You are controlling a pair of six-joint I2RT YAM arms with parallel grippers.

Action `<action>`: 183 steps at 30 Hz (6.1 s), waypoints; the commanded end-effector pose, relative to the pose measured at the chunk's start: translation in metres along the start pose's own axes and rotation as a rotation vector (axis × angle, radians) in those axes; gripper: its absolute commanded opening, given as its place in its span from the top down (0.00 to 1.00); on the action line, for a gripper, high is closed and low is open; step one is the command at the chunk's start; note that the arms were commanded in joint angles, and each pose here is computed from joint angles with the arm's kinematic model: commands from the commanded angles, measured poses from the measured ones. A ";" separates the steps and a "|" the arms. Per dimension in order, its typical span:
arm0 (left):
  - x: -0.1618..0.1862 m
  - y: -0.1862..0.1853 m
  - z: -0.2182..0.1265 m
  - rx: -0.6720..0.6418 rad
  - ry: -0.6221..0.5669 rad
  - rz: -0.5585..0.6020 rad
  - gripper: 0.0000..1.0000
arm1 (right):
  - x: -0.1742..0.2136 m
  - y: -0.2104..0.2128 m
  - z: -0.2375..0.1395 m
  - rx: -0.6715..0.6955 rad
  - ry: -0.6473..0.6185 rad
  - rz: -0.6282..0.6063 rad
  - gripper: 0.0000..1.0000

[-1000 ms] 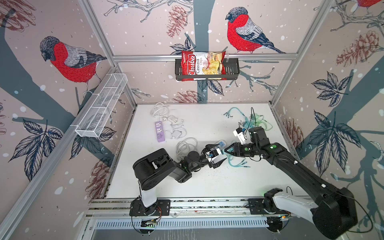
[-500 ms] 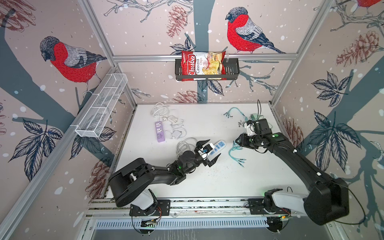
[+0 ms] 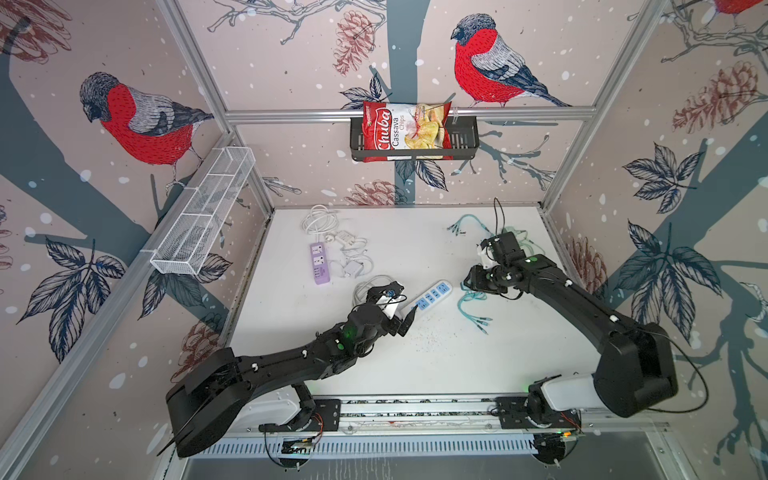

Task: Insert the plug
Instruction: 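Press the teal charger down into the farthest socket while left gripper holds strip, then open the right gripper and raise it away toward the green chargers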

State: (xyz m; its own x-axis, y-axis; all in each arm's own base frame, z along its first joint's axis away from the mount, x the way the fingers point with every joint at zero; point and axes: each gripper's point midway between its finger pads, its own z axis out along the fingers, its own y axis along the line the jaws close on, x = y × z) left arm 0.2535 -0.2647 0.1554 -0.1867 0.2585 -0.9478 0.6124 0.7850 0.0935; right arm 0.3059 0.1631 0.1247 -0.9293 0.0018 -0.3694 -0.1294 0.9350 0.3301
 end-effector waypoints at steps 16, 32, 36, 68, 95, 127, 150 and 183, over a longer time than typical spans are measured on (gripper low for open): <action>0.026 0.005 0.023 -0.009 0.083 0.027 0.04 | -0.008 0.033 0.023 0.055 0.019 -0.043 0.77; 0.021 0.010 -0.004 0.002 0.043 -0.033 0.03 | -0.016 0.035 0.038 0.110 0.100 -0.350 0.82; 0.022 0.011 -0.003 -0.006 0.045 -0.039 0.04 | -0.012 0.040 0.046 0.110 0.128 -0.393 0.80; 0.031 0.008 0.000 0.006 0.052 -0.066 0.04 | -0.004 0.048 0.056 0.108 0.151 -0.462 0.81; 0.033 0.008 0.000 0.007 0.047 -0.080 0.04 | 0.024 0.027 0.078 0.199 0.248 -0.495 0.82; 0.039 0.019 -0.012 -0.042 0.039 -0.084 0.04 | 0.003 0.053 0.067 0.142 0.157 -0.476 0.36; -0.010 0.020 0.016 -0.081 0.012 -0.011 0.03 | 0.059 0.044 -0.031 -0.003 -0.047 -0.257 0.32; -0.033 0.056 0.005 -0.133 -0.031 -0.089 0.03 | -0.199 -0.166 0.089 0.386 -0.168 0.320 0.35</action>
State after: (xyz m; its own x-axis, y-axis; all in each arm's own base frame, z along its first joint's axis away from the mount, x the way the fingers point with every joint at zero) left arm 0.2991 -0.2345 0.1932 -0.1969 0.1755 -0.9646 0.4883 0.8707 0.0587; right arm 0.5475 0.0403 0.0754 -0.8050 0.3464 -0.4817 0.3209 0.9371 0.1376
